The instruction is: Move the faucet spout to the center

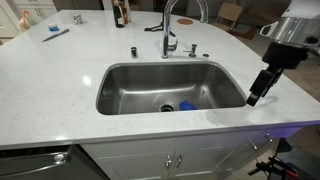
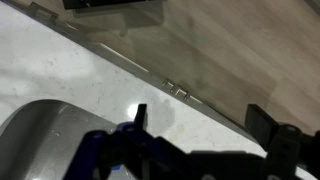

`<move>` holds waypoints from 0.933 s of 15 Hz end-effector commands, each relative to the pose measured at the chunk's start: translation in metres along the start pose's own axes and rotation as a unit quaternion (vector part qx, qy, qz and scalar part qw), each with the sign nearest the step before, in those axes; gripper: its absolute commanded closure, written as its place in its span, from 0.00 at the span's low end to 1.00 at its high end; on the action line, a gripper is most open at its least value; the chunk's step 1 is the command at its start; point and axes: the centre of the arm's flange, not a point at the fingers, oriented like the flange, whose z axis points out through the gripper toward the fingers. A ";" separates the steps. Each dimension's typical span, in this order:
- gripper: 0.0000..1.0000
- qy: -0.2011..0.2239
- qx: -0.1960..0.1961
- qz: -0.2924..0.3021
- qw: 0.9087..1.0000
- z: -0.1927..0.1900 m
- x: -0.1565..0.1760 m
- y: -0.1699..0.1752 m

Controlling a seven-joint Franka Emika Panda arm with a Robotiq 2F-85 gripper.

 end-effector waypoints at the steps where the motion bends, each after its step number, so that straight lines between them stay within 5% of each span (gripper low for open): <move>1: 0.00 0.000 0.000 0.000 1.000 0.000 0.000 0.000; 8: 0.00 0.005 -0.008 0.006 1.000 0.000 0.003 0.003; 14: 0.00 0.046 -0.046 0.065 0.996 -0.012 0.026 0.048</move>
